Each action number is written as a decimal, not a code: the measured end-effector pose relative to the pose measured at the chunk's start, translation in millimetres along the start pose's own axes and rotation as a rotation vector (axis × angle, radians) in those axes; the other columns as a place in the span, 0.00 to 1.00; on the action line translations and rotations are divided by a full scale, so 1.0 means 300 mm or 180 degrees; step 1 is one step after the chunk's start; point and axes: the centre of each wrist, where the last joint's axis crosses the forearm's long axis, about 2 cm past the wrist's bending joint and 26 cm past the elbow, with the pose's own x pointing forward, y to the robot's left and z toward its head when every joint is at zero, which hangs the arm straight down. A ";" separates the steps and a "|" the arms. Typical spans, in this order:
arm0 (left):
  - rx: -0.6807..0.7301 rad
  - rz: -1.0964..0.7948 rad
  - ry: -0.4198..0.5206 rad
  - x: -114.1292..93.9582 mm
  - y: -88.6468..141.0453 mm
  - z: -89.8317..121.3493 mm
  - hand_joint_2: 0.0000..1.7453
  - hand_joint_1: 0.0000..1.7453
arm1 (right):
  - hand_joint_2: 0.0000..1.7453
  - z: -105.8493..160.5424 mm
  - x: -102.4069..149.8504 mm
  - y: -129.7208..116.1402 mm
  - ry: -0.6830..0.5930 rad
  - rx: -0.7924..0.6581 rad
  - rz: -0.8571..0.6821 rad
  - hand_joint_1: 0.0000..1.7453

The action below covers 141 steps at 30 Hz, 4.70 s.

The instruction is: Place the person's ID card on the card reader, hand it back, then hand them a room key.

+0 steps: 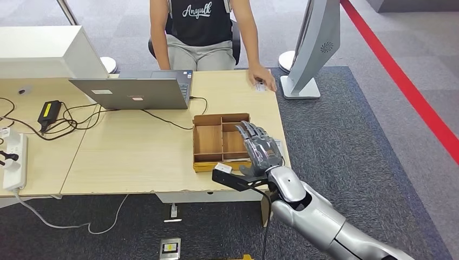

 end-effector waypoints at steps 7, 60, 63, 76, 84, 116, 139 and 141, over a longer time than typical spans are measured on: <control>0.0003 0.0031 0.0031 0.001 0.000 0.000 0.00 0.00 | 1.00 -0.039 0.033 0.018 -0.0085 0.0143 -0.0048 0.00; 0.0044 0.0093 0.0085 0.002 -0.007 0.002 0.00 0.00 | 1.00 -0.047 0.016 0.145 0.0108 0.0563 -0.0080 0.00; 0.0044 0.0091 0.0084 0.002 -0.008 0.003 0.00 0.00 | 1.00 -0.046 0.012 0.148 0.0121 0.0564 -0.0094 0.00; 0.0041 0.0080 0.0077 0.003 -0.009 0.003 0.00 0.00 | 1.00 -0.043 -0.003 0.150 0.0154 0.0550 -0.0108 0.99; 0.0053 0.0114 0.0136 0.002 -0.010 0.004 0.00 0.00 | 1.00 -0.043 -0.003 0.150 0.0125 0.0542 -0.0133 1.00; 0.0010 0.0100 0.0100 0.003 -0.019 0.006 0.00 0.00 | 1.00 -0.064 0.024 0.116 0.0054 0.0212 -0.0256 1.00; -0.0094 0.0040 0.0017 0.000 -0.020 0.006 0.00 0.00 | 1.00 -0.174 0.051 -0.360 -0.0261 -0.0880 -0.0139 1.00; -0.0105 0.0018 0.0008 0.000 -0.017 0.005 0.00 0.00 | 1.00 -0.193 0.062 -0.384 -0.0317 -0.0875 -0.0144 1.00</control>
